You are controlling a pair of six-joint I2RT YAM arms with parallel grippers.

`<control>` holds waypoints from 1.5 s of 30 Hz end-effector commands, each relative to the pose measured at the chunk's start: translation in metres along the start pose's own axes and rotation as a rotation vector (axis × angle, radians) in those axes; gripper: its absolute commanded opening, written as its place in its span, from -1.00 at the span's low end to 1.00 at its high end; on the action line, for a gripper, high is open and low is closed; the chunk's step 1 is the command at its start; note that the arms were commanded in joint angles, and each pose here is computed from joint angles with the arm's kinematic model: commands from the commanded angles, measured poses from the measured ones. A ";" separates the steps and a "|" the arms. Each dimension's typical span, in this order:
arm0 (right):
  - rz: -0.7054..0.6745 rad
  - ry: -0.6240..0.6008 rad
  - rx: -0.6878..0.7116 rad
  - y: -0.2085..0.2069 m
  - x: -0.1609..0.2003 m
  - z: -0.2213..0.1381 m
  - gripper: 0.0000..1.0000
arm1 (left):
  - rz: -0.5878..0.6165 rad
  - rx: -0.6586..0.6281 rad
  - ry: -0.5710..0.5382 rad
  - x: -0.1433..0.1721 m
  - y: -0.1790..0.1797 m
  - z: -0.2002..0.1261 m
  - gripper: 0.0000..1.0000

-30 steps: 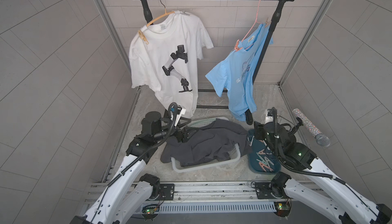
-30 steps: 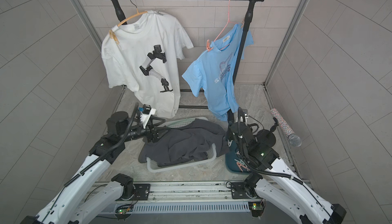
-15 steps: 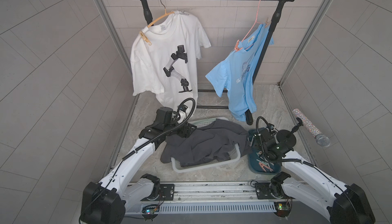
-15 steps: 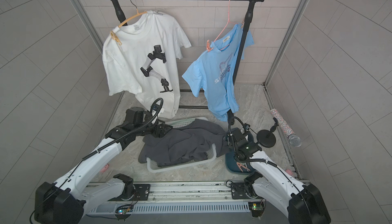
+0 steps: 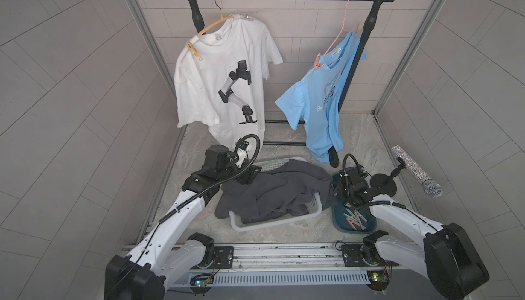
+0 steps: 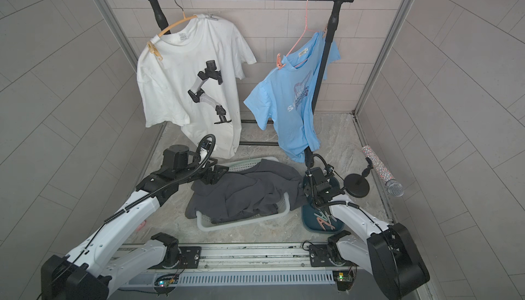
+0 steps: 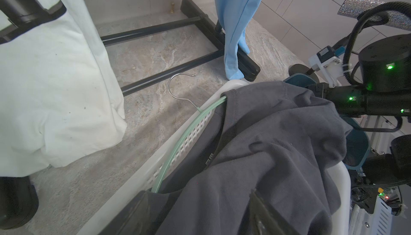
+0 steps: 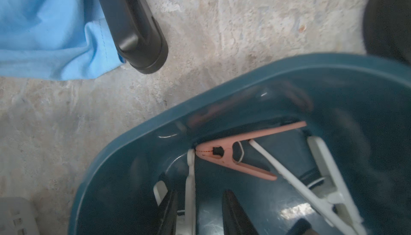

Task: Use clothespins to secure the t-shirt on both sides of the hanger
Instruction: Pick up the clothespin from the storage box.

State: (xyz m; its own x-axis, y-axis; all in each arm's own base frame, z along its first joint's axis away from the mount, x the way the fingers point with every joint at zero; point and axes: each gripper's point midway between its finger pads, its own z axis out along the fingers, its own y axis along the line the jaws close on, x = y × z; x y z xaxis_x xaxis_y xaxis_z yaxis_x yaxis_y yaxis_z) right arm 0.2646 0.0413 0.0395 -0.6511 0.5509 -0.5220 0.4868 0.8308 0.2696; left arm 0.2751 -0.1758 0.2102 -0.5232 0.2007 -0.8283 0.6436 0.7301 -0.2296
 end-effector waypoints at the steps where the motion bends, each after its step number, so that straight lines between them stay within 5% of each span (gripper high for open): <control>1: 0.049 0.017 -0.006 0.002 0.004 0.007 -0.23 | -0.002 0.027 -0.018 -0.004 -0.005 0.002 0.51; 8: 0.031 0.042 0.047 -0.008 0.012 0.017 -0.34 | 0.006 0.020 -0.024 -0.005 -0.004 0.001 0.51; 18: 0.059 0.001 0.004 -0.002 0.002 0.010 -0.91 | 0.004 0.017 -0.069 -0.016 -0.004 0.000 0.51; 28: 0.110 -0.215 -0.149 0.012 -0.051 -0.062 -1.00 | 0.019 0.014 -0.187 -0.038 -0.007 -0.005 0.51; 33: 0.142 -0.389 -0.393 0.045 -0.093 -0.123 -1.00 | 0.067 0.184 -0.229 -0.046 -0.056 0.008 0.45; 38: 0.179 -0.445 -0.630 0.087 -0.119 -0.173 -1.00 | 0.297 0.270 -0.196 -0.040 -0.121 0.024 0.46; 41: 0.208 -0.472 -0.758 0.109 -0.129 -0.197 -1.00 | 0.408 0.223 -0.237 -0.050 -0.143 0.033 0.49; 45: 0.186 -0.478 -0.827 0.133 -0.126 -0.214 -1.00 | 0.403 0.150 -0.345 -0.075 -0.147 0.040 0.49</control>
State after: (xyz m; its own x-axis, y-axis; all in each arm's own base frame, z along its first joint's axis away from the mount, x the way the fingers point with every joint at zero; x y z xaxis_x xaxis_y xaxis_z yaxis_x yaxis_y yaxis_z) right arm 0.2863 0.0851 0.2859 -0.2391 0.7146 -0.6574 -0.0374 0.6698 0.7416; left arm 0.2151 -0.3237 0.2459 -0.1439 0.2836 -0.9481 0.9036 0.4284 -0.0090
